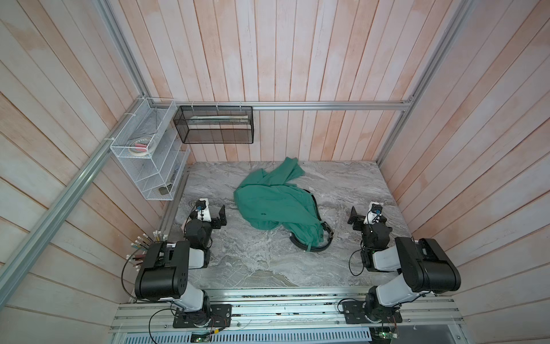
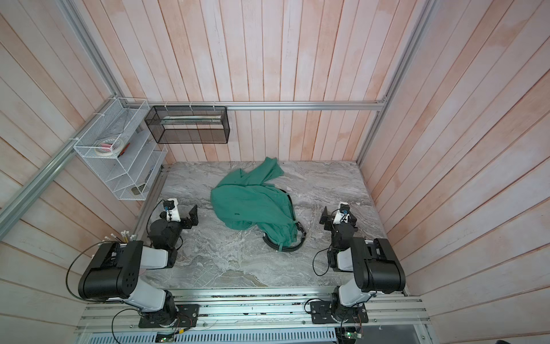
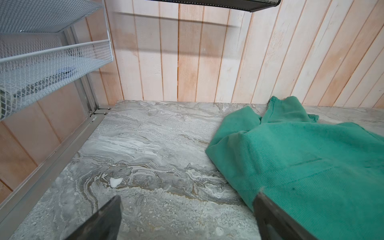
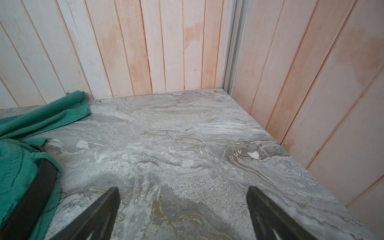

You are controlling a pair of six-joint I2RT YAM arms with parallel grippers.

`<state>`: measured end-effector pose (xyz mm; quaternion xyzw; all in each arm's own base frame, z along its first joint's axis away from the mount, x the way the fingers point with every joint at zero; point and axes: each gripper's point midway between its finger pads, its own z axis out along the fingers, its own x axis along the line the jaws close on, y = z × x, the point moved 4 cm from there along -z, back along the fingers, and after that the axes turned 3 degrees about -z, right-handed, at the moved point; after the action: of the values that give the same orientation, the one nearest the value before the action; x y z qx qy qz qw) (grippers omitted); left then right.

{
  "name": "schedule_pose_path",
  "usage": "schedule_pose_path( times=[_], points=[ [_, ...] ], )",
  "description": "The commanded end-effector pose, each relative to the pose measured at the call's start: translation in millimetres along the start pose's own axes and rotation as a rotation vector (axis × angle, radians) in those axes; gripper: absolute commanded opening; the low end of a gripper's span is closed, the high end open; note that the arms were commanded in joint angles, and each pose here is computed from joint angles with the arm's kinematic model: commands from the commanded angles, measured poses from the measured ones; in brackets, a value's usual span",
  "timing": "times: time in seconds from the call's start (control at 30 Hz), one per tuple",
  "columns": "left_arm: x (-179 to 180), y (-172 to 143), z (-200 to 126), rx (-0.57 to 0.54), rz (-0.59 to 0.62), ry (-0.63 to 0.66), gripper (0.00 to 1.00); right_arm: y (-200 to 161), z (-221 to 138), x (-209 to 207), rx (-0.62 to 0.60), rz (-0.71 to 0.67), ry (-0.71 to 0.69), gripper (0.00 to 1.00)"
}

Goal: Remove the belt from the trousers
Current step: Adjust the trousers at the center of the board.

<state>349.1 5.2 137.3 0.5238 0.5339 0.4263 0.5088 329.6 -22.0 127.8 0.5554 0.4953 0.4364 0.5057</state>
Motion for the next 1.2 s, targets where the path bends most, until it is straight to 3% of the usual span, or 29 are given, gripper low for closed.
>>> schedule_pose_path(
  times=[0.0,0.8,0.93,1.0,1.1,1.17],
  points=[
    [0.6,-1.6,-1.1,-0.007,0.005,0.01,1.0,6.9,3.0,3.3,-0.028,-0.01,0.022,0.98],
    [-6.7,5.6,3.8,0.009,0.041,0.022,1.0,6.8,3.1,2.2,-0.026,0.002,0.034,0.98],
    [-22.0,21.5,10.2,0.054,0.098,-0.007,1.0,14.7,-1.0,-18.0,-0.041,0.069,-0.113,0.98],
    [-33.4,33.4,13.8,0.075,0.121,-0.039,1.0,25.8,-1.3,-17.8,-0.05,0.063,-0.107,0.98],
    [-50.2,56.5,22.6,0.104,0.031,-0.096,1.0,55.3,7.4,-23.0,0.016,0.131,-0.149,0.98],
    [-70.7,68.0,30.8,0.131,0.003,-0.168,1.0,73.6,17.3,-22.4,0.146,0.209,-0.157,0.98]
  ],
)
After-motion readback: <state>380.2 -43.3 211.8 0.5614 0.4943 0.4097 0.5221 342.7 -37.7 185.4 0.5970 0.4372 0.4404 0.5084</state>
